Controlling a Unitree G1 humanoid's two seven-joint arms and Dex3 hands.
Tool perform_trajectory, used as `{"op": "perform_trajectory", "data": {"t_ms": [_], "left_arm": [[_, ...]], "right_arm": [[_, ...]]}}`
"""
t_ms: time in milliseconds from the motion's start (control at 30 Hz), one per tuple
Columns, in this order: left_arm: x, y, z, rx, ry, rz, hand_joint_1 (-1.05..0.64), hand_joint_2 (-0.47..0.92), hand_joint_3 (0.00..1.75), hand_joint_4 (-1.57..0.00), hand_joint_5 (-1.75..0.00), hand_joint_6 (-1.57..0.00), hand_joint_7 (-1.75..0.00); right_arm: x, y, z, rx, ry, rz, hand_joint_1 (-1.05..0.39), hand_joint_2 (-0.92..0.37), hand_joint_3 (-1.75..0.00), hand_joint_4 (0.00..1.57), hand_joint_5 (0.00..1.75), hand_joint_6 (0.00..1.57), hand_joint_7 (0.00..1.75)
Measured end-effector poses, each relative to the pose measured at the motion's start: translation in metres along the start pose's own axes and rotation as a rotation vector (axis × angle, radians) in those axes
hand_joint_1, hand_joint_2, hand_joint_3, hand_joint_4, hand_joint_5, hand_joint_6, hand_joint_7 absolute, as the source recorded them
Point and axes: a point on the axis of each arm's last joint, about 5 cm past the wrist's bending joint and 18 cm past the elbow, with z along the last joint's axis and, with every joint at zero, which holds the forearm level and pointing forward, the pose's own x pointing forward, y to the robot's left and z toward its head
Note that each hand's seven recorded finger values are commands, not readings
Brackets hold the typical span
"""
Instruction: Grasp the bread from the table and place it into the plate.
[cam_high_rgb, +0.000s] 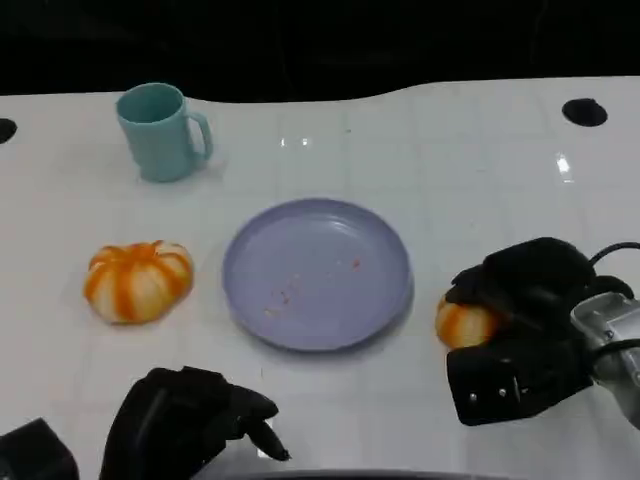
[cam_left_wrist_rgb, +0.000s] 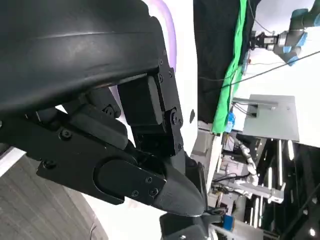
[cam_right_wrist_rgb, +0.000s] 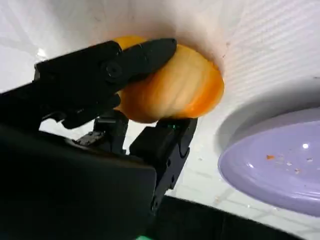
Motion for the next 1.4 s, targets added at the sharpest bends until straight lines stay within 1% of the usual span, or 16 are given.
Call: {"op": "perform_trajectory", "data": {"t_ms": [67,233,300,367,400,433,533,567,600,633,667,767,833,933,1133,1400], "left_arm": [[0.0,-0.001,0.0,0.001,0.0,-0.001,-0.97,0.88,0.0,-1.24,-0.87,-1.56,0.0],[0.0,0.0,0.0,0.002,-0.001,0.005,-0.96,0.88,0.0,-1.24,-0.87,-1.56,0.0],[0.0,0.0,0.0,0.002,-0.001,0.005,-0.96,0.89,0.0,-1.24,-0.87,-1.56,0.0],[0.0,0.0,0.0,0.003,-0.002,0.005,-0.96,0.88,0.0,-1.25,-0.87,-1.56,0.0],[0.0,0.0,0.0,0.003,-0.002,0.005,-0.96,0.88,0.0,-1.25,-0.87,-1.56,0.0],[0.0,0.0,0.0,0.003,-0.002,0.005,-0.96,0.88,0.0,-1.25,-0.87,-1.57,0.0],[0.0,-0.001,0.001,0.005,-0.005,0.004,-0.95,0.88,0.0,-1.25,-0.87,-1.56,0.0],[0.001,-0.001,0.001,0.005,-0.007,0.003,-0.95,0.88,0.0,-1.24,-0.87,-1.56,0.0],[0.001,-0.001,0.002,0.005,-0.008,0.002,-0.96,0.88,0.0,-1.24,-0.87,-1.56,0.0],[0.001,-0.001,0.002,0.006,-0.009,0.002,-0.96,0.88,0.0,-1.24,-0.87,-1.56,0.0],[0.001,-0.001,0.002,0.006,-0.009,0.001,-0.96,0.88,0.0,-1.24,-0.87,-1.56,0.0],[0.001,-0.001,0.002,0.005,-0.009,0.002,-0.95,0.88,0.0,-1.25,-0.87,-1.56,0.0],[0.001,-0.001,0.002,0.005,-0.009,0.002,-0.96,0.88,0.0,-1.25,-0.87,-1.56,0.0],[0.001,-0.001,0.002,0.005,-0.009,0.002,-0.96,0.88,0.0,-1.25,-0.87,-1.56,0.0],[0.001,-0.001,0.002,0.006,-0.009,0.001,-0.96,0.89,0.0,-1.24,-0.87,-1.55,0.0],[0.001,-0.001,0.002,0.01,-0.007,-0.002,-0.96,0.88,0.0,-1.24,-0.87,-1.55,0.0]], "right_arm": [[0.001,0.007,-0.002,0.0,-0.009,-0.061,-0.23,-0.91,-0.16,0.86,1.74,0.75,1.51],[0.0,0.0219,-0.005,0.008,-0.016,-0.17,-0.23,-0.92,-0.18,0.87,1.75,0.71,1.53],[0.0,0.0252,-0.006,0.015,-0.016,-0.211,-0.23,-0.92,-0.22,0.88,1.75,0.73,1.47],[-0.001,0.027,-0.008,0.017,-0.017,-0.239,-0.26,-0.92,-0.21,0.88,1.75,0.79,1.29],[-0.001,0.0269,-0.008,0.017,-0.019,-0.252,-0.27,-0.92,-0.21,0.88,1.75,0.82,1.26],[0.0,0.0265,-0.008,0.017,-0.022,-0.267,-0.27,-0.91,-0.23,0.88,1.75,0.78,1.39],[0.001,0.0229,-0.008,0.039,-0.03,-0.307,-0.23,-0.88,-0.21,0.9,1.75,0.73,1.59],[0.001,0.0215,-0.007,0.055,-0.037,-0.325,-0.23,-0.87,-0.2,0.9,1.75,0.77,1.45],[0.001,0.0199,-0.007,0.071,-0.044,-0.343,-0.22,-0.86,-0.19,0.9,1.75,0.79,1.4],[0.002,0.0181,-0.006,0.083,-0.049,-0.358,-0.21,-0.85,-0.21,0.9,1.75,0.77,1.47],[0.002,0.0157,-0.006,0.093,-0.054,-0.374,-0.2,-0.78,-0.36,0.9,1.75,0.74,1.55],[0.003,0.0077,-0.003,0.121,-0.074,-0.426,-0.18,-0.47,-1.01,0.92,1.75,0.74,1.66],[0.004,0.0026,-0.001,0.14,-0.088,-0.466,-0.18,-0.43,-1.12,0.93,1.75,0.73,1.69],[0.005,-0.0053,0.001,0.175,-0.108,-0.526,-0.15,-0.34,-1.15,0.96,1.75,0.72,1.74],[0.009,-0.0161,0.016,0.247,-0.187,-0.6,-0.15,-0.36,-1.21,0.99,1.75,0.75,1.75],[0.019,-0.0165,0.044,0.322,-0.281,-0.562,-0.12,-0.21,-1.38,1.02,1.75,0.83,1.65]]}}
